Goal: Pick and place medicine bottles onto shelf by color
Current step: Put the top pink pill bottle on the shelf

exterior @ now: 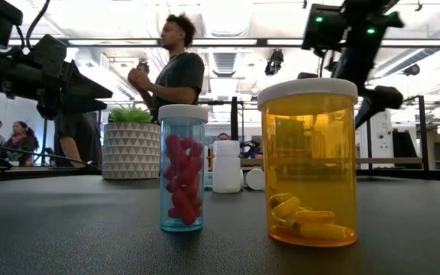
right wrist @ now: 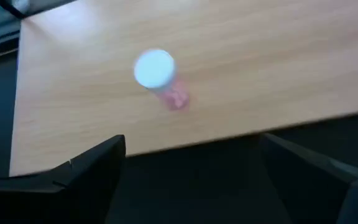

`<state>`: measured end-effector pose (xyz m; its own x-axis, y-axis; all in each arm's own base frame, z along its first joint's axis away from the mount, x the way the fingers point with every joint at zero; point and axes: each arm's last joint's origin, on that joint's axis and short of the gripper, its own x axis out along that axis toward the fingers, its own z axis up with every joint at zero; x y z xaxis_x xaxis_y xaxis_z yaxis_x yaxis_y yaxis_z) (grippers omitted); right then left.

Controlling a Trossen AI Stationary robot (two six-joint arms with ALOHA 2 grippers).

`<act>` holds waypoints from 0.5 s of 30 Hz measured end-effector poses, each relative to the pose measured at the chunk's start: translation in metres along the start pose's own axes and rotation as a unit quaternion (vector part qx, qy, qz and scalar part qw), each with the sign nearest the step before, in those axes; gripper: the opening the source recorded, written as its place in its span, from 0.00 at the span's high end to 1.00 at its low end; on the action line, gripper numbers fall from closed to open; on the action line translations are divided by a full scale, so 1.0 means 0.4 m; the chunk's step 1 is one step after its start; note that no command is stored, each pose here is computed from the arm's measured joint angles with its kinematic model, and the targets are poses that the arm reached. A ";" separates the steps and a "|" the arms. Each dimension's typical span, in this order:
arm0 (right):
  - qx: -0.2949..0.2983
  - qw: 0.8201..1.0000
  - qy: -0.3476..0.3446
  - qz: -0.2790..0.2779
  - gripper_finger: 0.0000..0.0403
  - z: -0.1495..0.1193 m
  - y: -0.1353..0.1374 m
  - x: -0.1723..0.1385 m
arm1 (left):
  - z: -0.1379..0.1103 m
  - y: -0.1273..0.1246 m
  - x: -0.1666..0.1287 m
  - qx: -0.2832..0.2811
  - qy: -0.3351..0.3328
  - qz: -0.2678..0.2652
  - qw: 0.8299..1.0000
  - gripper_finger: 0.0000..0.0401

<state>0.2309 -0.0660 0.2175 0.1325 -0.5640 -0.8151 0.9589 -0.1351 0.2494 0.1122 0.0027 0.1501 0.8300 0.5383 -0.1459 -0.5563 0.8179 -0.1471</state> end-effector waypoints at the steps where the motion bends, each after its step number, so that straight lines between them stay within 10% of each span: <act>1: -0.005 1.000 0.008 -0.003 0.12 0.014 0.009 0.006 | 0.000 0.000 0.000 0.000 0.000 0.000 1.000 0.33; 15: -0.043 0.985 0.146 -0.078 0.14 0.154 0.103 0.165 | 0.000 0.000 0.000 0.000 0.000 0.000 1.000 0.33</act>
<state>0.2637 -0.1590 0.2064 0.0358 -0.2822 -0.9587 0.9895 -0.1246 0.0736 0.1122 0.0027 0.1502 0.8300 0.5384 -0.1457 -0.5563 0.8178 -0.1472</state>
